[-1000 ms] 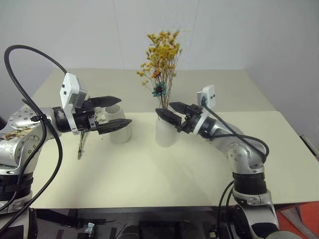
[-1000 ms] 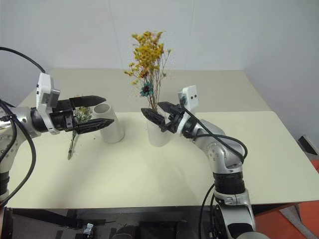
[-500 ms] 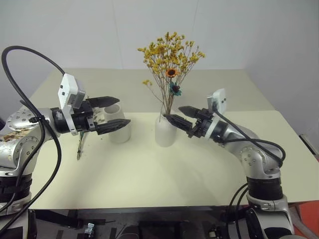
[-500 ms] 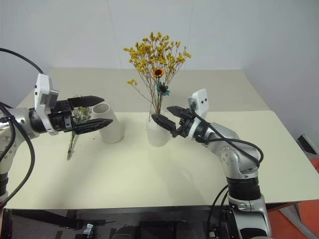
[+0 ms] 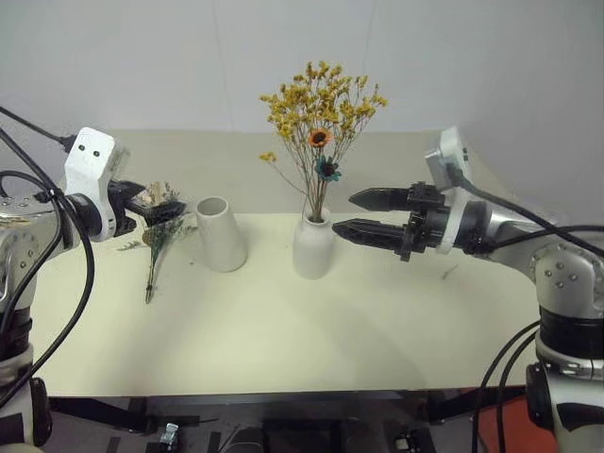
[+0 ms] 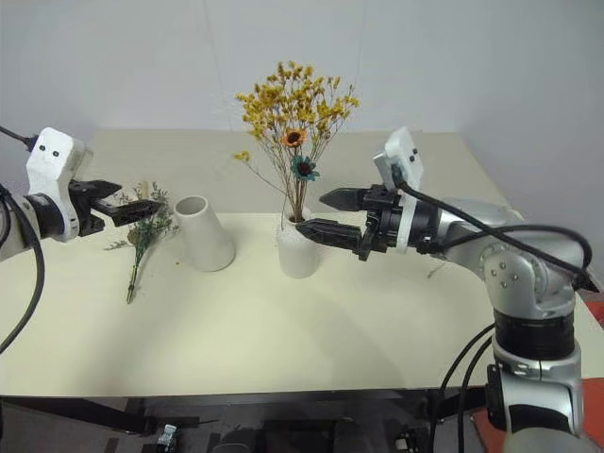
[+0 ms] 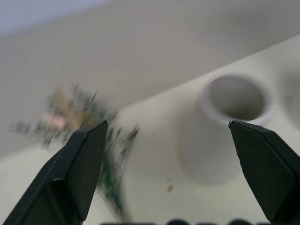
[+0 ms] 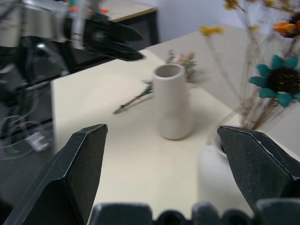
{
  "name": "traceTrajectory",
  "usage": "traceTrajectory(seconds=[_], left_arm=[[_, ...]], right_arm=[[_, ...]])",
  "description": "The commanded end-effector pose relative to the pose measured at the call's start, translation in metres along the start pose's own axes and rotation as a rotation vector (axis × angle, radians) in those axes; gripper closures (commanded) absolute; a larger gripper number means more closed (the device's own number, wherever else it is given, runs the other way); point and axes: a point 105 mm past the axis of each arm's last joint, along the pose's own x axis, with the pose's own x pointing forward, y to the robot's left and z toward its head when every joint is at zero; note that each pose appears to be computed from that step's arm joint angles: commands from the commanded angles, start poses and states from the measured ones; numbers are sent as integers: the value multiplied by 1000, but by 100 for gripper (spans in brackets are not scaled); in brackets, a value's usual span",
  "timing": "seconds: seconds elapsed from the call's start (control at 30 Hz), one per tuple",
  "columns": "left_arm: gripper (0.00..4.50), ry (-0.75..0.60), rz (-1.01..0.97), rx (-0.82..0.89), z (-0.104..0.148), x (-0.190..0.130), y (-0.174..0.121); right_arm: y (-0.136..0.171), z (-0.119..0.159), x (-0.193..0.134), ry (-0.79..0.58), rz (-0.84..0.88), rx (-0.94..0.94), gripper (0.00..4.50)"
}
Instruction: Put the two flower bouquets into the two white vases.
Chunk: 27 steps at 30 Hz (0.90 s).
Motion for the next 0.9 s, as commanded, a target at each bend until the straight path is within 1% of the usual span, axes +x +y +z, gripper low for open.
traceTrajectory(seconds=[0.03, 0.17, 0.27, 0.37, 0.57, 0.7, 0.9], left_arm=[[0, 77, 137, -59, -5, -2, 17], [0, 142, 190, -123, -11, 0, 24], [0, 234, 209, -157, -21, 4, 26], [0, 287, 220, -199, -29, 10, 27], [0, 363, 250, -263, -41, 31, 31], [0, 368, 250, -288, -42, 50, 31], [0, 438, 262, -317, -59, 76, 25]], right_arm=[[7, 11, 5, 15, 59, 5, 4], [7, 13, 9, 54, 74, 5, 4], [6, 14, 11, 81, 80, -8, 4], [5, 13, 12, 93, 84, -19, 4], [5, 13, 12, 101, 96, -29, 4], [5, 13, 12, 102, 97, -36, 4], [6, 14, 12, 102, 99, -42, 4]])
